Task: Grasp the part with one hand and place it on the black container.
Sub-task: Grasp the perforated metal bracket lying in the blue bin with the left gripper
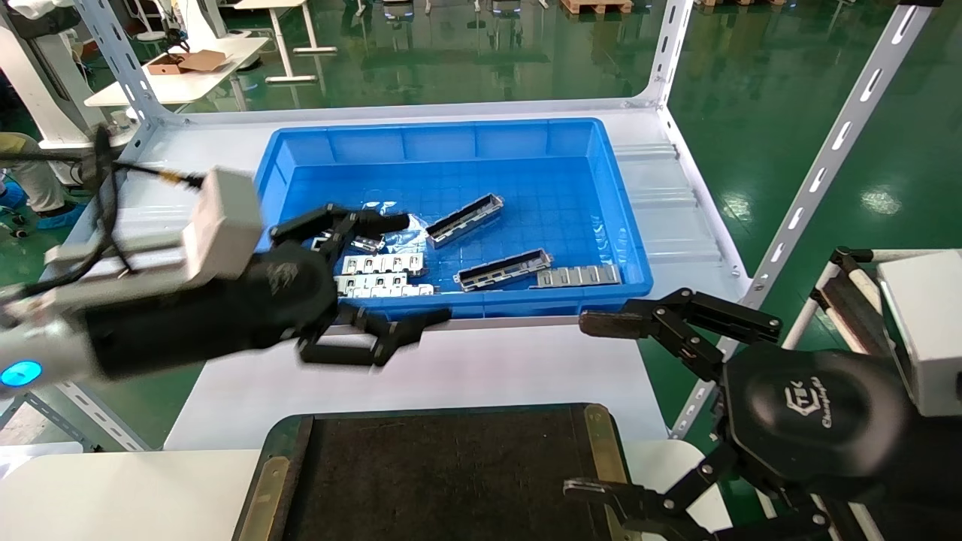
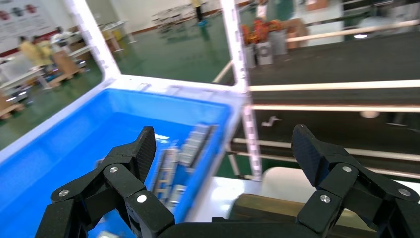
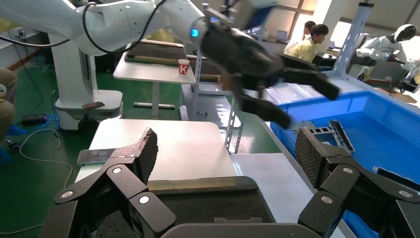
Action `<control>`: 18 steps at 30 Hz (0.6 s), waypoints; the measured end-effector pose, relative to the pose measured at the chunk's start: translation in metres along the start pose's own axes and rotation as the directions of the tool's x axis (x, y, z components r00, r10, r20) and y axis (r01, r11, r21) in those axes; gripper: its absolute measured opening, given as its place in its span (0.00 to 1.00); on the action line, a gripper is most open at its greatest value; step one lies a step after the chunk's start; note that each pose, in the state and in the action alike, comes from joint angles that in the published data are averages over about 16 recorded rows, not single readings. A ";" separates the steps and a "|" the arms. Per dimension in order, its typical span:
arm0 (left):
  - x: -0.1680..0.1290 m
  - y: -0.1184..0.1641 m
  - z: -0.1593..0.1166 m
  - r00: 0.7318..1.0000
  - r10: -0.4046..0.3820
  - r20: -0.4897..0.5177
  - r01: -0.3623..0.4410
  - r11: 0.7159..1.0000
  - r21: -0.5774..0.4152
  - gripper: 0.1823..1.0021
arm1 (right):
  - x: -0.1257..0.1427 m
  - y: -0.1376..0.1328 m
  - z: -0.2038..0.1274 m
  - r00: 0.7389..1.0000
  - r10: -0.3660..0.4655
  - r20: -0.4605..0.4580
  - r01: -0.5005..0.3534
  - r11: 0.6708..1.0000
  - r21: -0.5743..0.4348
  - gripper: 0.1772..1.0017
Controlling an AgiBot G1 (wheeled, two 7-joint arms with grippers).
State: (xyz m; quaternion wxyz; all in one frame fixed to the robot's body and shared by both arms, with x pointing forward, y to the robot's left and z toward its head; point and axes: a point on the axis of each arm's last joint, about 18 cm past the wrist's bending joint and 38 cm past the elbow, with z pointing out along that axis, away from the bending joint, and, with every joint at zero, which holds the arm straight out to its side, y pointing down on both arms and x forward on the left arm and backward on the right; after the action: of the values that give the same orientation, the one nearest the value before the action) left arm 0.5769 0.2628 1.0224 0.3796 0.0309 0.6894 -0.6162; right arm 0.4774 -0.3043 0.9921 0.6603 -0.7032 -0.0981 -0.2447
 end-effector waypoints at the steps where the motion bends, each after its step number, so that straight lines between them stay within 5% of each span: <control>1: -0.004 0.001 0.005 1.000 0.000 0.015 0.000 1.000 -0.003 1.00 | 0.000 0.000 0.000 1.000 0.000 0.000 0.000 1.000 0.000 1.00; 18: -0.069 0.029 0.096 0.969 -0.016 0.245 0.038 0.996 -0.086 1.00 | 0.000 0.000 0.000 1.000 0.000 0.000 0.000 1.000 0.000 1.00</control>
State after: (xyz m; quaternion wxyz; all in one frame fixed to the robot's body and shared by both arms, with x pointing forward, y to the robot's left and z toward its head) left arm 0.6870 0.2150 1.0417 0.4540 -0.0715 0.6650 -0.5887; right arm 0.4774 -0.3043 0.9921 0.6603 -0.7032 -0.0981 -0.2447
